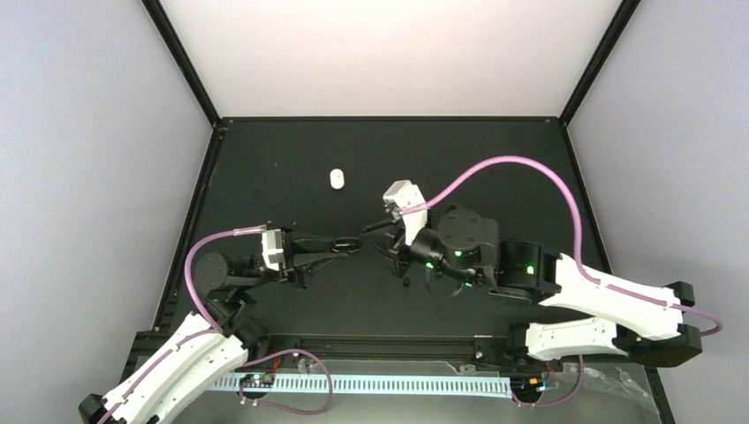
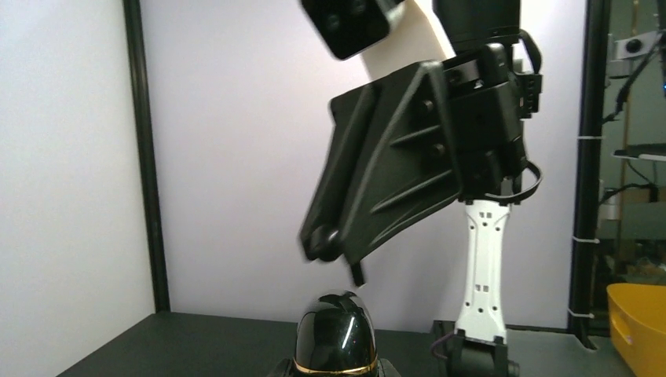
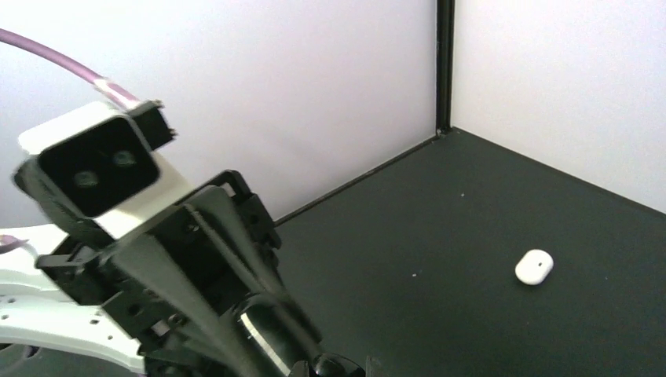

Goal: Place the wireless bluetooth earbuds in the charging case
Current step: Open the charging case.

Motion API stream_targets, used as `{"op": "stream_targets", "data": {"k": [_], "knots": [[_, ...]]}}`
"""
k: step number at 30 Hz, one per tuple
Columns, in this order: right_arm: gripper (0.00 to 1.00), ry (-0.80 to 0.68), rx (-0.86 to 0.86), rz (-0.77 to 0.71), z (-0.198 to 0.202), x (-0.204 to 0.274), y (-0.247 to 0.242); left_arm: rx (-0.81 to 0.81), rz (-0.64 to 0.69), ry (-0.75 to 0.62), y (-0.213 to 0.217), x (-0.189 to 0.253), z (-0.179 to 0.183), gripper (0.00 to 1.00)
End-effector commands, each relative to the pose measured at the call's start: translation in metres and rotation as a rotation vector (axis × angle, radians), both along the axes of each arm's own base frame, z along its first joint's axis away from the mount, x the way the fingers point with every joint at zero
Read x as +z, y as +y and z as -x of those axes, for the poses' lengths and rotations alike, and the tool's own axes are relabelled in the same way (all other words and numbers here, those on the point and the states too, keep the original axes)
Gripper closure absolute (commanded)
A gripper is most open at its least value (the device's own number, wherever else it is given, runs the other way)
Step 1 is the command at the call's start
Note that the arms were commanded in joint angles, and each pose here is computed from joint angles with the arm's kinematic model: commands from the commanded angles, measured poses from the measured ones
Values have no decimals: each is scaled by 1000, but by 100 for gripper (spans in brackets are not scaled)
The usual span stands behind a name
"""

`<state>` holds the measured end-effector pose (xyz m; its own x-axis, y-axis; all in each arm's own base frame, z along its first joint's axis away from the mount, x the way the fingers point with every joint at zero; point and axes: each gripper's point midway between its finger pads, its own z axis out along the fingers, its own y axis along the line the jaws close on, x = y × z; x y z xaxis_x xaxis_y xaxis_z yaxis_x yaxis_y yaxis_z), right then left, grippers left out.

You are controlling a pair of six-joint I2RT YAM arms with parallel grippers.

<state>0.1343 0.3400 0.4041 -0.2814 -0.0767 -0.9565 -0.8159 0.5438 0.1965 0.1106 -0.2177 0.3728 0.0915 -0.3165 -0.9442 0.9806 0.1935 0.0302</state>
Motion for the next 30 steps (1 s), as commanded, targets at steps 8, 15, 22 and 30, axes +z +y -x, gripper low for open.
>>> {"op": "stream_targets", "data": {"k": [8, 15, 22, 30], "knots": [[99, 35, 106, 68, 17, -17, 3, 132, 52, -36, 10, 21, -15, 98], [99, 52, 55, 78, 6, -19, 14, 101, 17, -44, 5, 18, -13, 98], [99, 51, -3, 63, -3, -16, 11, 70, -11, -66, 2, 13, -5, 98], [99, 40, -26, 49, -6, -10, 6, 57, -38, -79, 1, 8, -2, 98]]}}
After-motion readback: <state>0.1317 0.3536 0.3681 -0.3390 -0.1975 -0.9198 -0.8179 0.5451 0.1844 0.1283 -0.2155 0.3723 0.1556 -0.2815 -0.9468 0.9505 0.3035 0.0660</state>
